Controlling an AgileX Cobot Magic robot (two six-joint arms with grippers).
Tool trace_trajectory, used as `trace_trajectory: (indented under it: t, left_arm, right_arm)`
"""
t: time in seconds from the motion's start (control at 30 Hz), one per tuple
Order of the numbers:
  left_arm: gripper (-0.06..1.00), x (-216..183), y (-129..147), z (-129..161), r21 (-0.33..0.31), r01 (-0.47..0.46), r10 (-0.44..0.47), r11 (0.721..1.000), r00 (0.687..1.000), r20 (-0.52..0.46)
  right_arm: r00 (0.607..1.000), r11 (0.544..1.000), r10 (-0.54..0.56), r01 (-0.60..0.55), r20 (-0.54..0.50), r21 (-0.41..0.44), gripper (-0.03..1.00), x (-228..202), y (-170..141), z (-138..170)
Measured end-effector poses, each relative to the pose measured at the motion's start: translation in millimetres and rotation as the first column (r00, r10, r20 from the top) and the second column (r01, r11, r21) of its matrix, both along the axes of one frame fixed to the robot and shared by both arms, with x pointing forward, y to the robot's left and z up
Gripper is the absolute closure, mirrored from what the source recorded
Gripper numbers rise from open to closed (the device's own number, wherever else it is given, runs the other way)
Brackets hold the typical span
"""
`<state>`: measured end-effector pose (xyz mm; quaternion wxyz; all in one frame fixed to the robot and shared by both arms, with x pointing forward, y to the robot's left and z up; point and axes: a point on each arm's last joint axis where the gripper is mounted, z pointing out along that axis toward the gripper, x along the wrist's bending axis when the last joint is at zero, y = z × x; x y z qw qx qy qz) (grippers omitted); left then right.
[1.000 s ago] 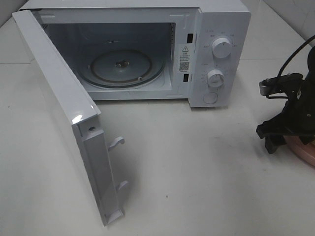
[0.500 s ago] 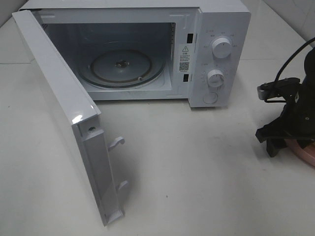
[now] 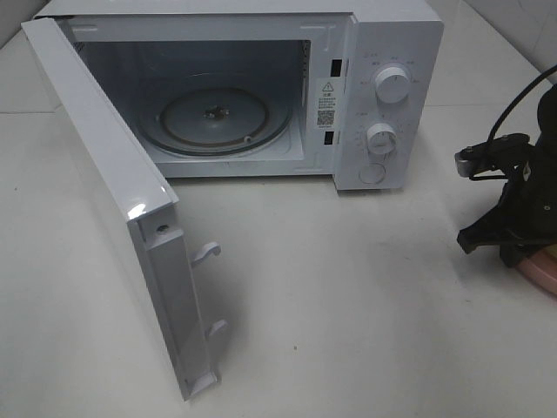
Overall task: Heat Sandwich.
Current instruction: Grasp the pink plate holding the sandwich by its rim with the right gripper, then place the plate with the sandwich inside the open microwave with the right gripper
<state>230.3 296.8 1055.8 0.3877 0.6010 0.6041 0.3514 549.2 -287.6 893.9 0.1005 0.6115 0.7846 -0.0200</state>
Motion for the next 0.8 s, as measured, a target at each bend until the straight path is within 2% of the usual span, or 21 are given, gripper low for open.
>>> trace_trajectory:
  t: [0.47, 0.8]
  left_arm:
    - [-0.05, 0.0, 0.0, 0.0, 0.0, 0.0, 0.0, 1.0, 1.0, 0.0]
    - [-0.05, 0.0, 0.0, 0.0, 0.0, 0.0, 0.0, 1.0, 1.0, 0.0]
  right_arm:
    - [1.0, 1.0, -0.004, 0.004, 0.0, -0.008, 0.94, 0.1, -0.5, 0.3]
    - [0.999, 0.997, 0.005, -0.008, -0.035, -0.082, 0.94, -4.1, 3.8, 1.2]
